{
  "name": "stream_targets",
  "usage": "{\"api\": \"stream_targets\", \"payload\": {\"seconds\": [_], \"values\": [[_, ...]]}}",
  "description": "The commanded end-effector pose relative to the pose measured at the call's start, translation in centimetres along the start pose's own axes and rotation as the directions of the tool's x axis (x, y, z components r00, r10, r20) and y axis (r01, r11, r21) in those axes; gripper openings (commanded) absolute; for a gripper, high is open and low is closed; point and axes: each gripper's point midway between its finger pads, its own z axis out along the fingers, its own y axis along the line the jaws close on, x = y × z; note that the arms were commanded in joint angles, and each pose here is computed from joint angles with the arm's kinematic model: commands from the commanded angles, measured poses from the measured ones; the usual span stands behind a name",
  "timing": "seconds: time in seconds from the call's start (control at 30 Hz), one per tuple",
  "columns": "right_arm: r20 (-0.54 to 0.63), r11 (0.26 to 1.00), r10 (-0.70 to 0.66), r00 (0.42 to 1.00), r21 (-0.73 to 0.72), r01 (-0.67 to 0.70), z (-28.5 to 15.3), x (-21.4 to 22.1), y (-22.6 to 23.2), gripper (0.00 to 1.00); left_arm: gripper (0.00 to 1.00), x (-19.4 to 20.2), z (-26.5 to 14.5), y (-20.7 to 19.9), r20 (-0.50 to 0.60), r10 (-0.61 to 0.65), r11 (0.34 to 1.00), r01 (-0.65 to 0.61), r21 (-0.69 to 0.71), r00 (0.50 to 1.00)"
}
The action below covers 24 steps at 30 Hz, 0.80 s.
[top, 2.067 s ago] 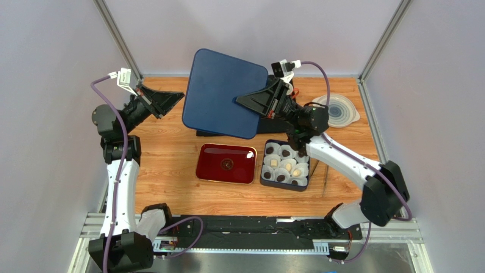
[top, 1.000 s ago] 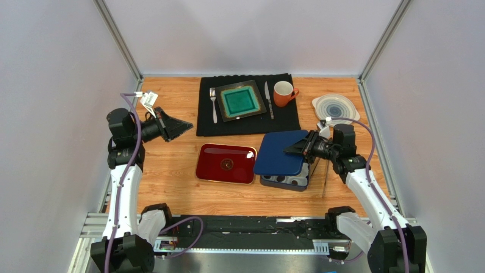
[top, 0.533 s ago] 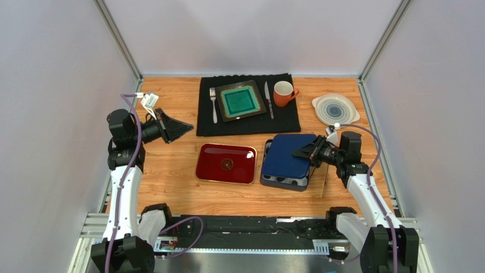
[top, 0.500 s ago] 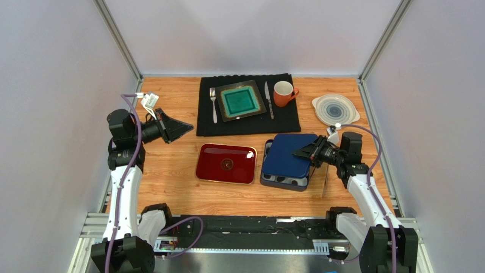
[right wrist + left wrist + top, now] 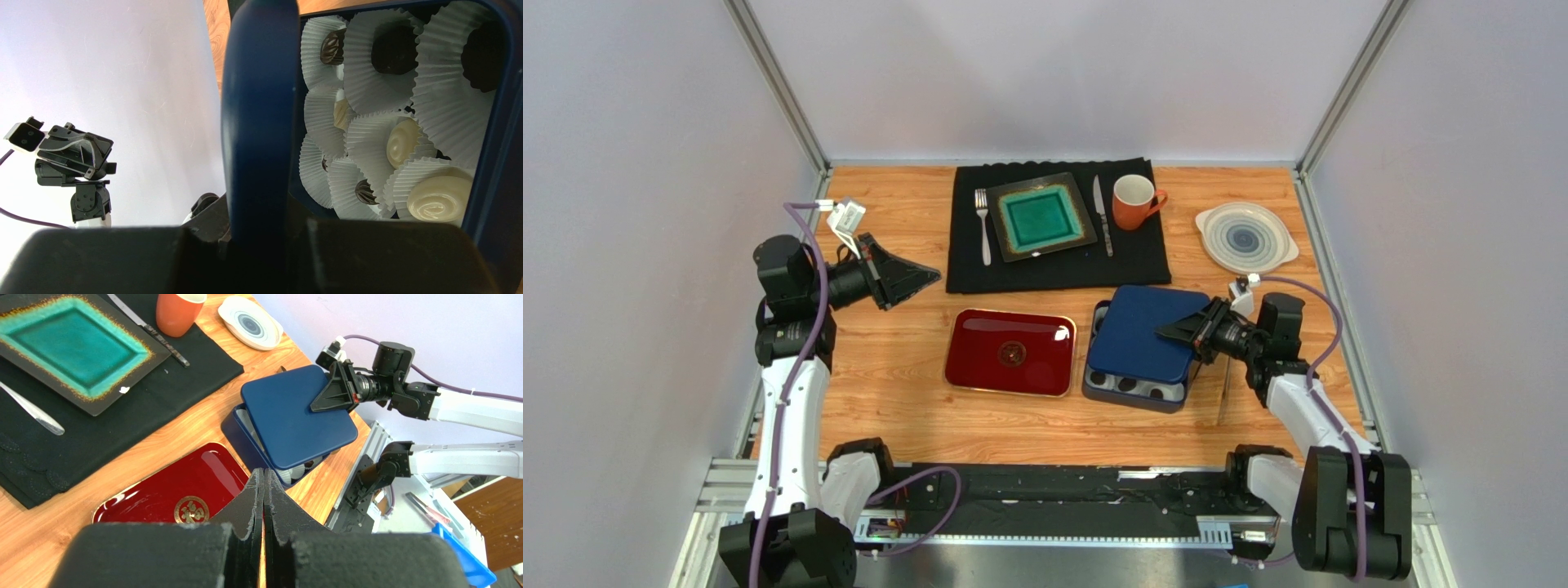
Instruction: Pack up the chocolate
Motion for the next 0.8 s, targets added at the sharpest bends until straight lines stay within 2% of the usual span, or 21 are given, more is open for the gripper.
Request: {"api": "stream_targets", "payload": {"seconds": [0.0,0.1,0.13,0.2,0.23,0.27,0.33,0.5,0.77], "values": [[-0.001,0.999,-0.035,0.999,-0.013,0.035,-0.2,0.2,0.0,0.03,0.01,-0.6,-0.1,-0.9,0.007,0.049,0.999,-0.050,0.022,0.999],[-0.001,0.998,-0.045,0.999,0.034,0.045,-0.5,0.6,-0.8,0.14,0.01,-0.7,-0.2,-1.1,0.008,0.055,0.998,-0.055,0.027,0.998],[-0.006,0.998,-0.030,1.000,0.056,0.030,-0.6,0.9,-1.2,0.23,0.01,-0.8,-0.2,-1.1,0.009,0.056,0.998,-0.056,0.027,0.998],[-0.013,0.996,-0.040,0.999,0.081,0.041,-1.0,1.4,-1.6,0.33,0.01,-0.8,-0.2,-1.2,0.008,0.056,0.998,-0.057,0.030,0.998],[-0.007,0.994,-0.043,0.999,0.104,0.043,-1.1,1.4,-2.0,0.42,0.01,-0.8,-0.2,-1.2,0.008,0.058,0.998,-0.058,0.030,0.998],[-0.018,0.991,-0.030,0.999,0.129,0.032,-1.3,1.7,-2.3,0.45,0.01,-0.9,-0.2,-1.3,0.009,0.061,0.998,-0.061,0.031,0.998],[-0.028,0.989,-0.030,0.999,0.146,0.034,-1.4,2.0,-2.8,0.50,0.01,-0.9,-0.2,-1.2,0.010,0.059,0.998,-0.059,0.029,0.998],[-0.036,0.987,-0.016,0.999,0.162,0.021,-1.6,2.0,-2.4,0.52,0.01,-0.8,-0.2,-1.2,0.008,0.056,0.998,-0.056,0.032,0.998],[-0.076,0.919,-0.035,0.997,0.390,0.062,-3.6,2.1,-4.4,0.59,0.00,-0.9,-0.2,-1.3,0.007,0.051,0.998,-0.052,0.037,0.999]]}}
